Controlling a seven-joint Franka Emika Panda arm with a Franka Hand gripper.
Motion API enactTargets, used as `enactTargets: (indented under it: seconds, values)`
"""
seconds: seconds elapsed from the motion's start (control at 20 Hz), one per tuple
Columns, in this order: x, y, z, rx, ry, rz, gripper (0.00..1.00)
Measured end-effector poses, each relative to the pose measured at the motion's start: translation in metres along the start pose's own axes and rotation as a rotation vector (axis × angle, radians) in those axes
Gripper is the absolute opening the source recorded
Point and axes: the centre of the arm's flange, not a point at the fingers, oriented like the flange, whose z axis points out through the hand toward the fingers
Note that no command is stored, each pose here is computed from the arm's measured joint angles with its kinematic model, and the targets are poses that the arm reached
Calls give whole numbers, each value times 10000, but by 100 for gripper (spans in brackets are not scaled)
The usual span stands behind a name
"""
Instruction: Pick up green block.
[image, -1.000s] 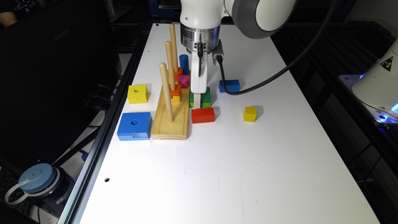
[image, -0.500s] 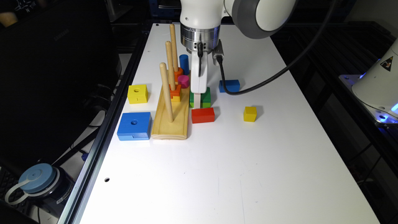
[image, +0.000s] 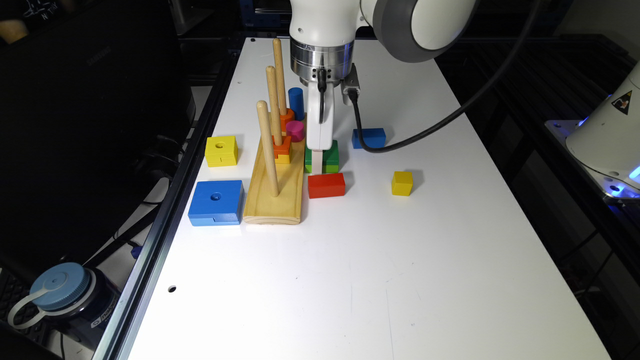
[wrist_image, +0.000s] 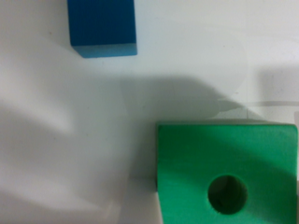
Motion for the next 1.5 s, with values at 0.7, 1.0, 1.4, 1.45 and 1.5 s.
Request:
enactTargets:
  seconds: [0.7, 1.0, 1.4, 1.45, 1.5]
  values:
    - [1, -4, -30, 16, 34, -8, 0]
    - [-5, -18, -211, -12, 155, -6, 0]
    - [5, -29, -313, 21, 238, 11, 0]
    - [7, -36, -377, 8, 268, 18, 0]
    - [8, -44, -454, -2, 305, 24, 0]
